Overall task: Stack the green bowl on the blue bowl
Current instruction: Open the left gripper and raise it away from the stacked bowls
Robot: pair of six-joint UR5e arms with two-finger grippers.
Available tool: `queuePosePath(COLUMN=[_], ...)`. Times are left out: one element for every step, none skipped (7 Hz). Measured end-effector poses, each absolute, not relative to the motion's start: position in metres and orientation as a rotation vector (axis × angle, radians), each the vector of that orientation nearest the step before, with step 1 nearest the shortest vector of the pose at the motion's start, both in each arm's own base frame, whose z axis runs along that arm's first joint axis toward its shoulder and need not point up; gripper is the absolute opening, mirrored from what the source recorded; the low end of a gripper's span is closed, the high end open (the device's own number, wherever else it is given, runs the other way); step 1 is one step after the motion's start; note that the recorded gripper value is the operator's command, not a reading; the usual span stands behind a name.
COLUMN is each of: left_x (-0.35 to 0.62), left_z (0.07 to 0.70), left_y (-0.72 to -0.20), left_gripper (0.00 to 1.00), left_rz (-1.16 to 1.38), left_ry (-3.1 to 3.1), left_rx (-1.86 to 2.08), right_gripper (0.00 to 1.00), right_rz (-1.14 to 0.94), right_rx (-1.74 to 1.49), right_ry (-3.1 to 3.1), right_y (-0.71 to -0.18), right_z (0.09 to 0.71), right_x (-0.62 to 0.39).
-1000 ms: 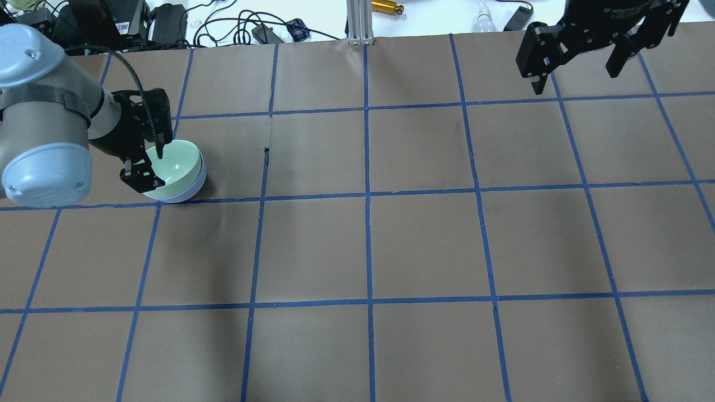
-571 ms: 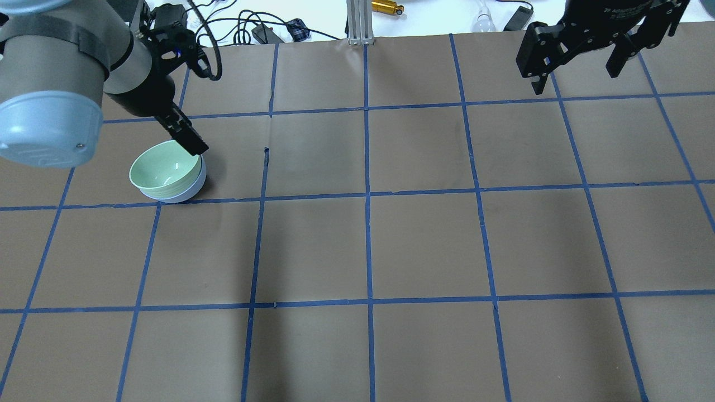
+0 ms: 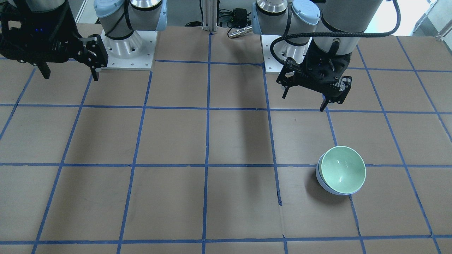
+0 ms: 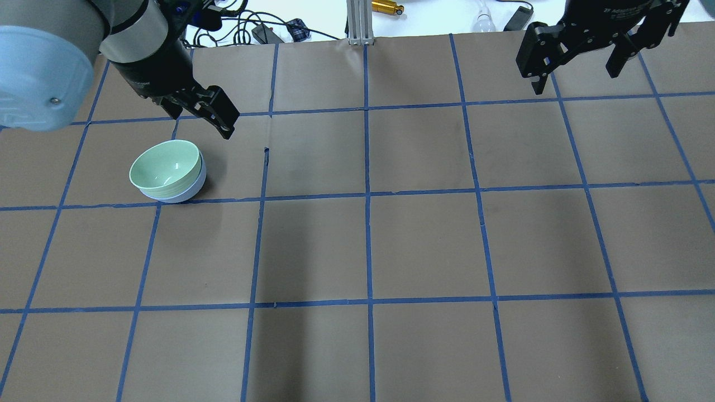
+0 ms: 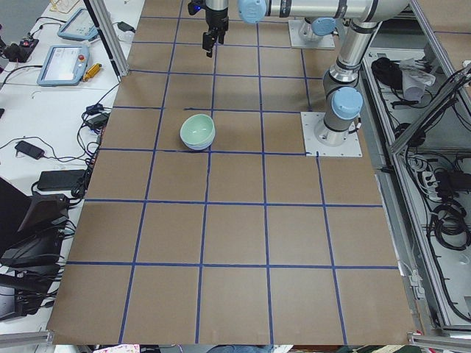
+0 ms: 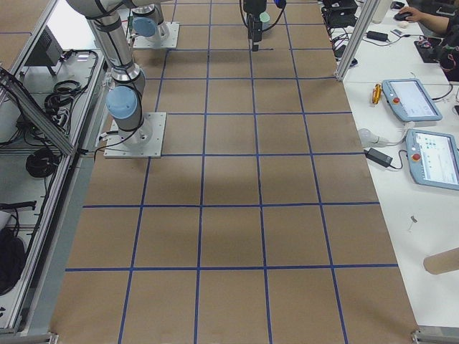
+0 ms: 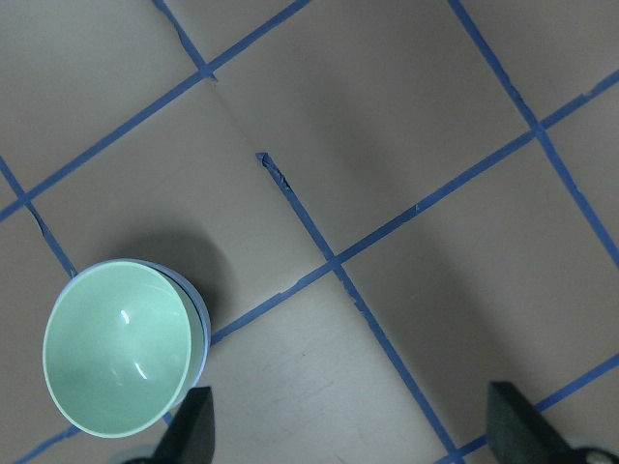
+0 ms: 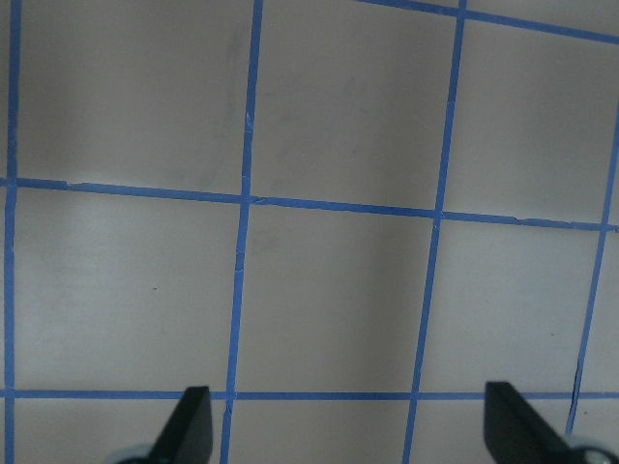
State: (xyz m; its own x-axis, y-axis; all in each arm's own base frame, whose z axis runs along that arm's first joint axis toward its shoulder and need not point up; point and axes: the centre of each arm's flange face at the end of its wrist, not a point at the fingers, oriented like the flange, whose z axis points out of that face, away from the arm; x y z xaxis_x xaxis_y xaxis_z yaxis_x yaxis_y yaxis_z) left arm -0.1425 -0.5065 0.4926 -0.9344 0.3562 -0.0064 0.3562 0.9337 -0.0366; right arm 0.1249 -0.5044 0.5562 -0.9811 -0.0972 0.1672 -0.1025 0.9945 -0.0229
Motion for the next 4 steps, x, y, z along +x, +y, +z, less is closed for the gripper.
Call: queuePosePath(left_x=[-0.1417,-0.1404,-0.139,-0.1386], left_z=[0.501,0.5037,0.4986,0.4943], left_y=[-0.4997,-0.4935,-0.4911,-0.4898], left_gripper=[1.0,1.0,1.0,1.0], left_rz=[0.005,-0.038,-0.074,-0.09], left_ry=[-3.107,-3.12,-3.129,-3.132], left_rx=[-0.409,-0.287,-0.224,-0.202], right_gripper=[1.0,1.0,1.0,1.0], right_rz=[0.047,0.047,0.047,0.047], right_rx=[0.15,0.15,0.15,0.15], right_ry=[-2.971,-2.971,-2.971,-2.971], right_y=[-0.5044,-0.5044,-0.5044,-0.5044], right_z=[0.5562,0.5562,0.5561,0.5561], right_x=[0.1249,0.125,0.125,0.125])
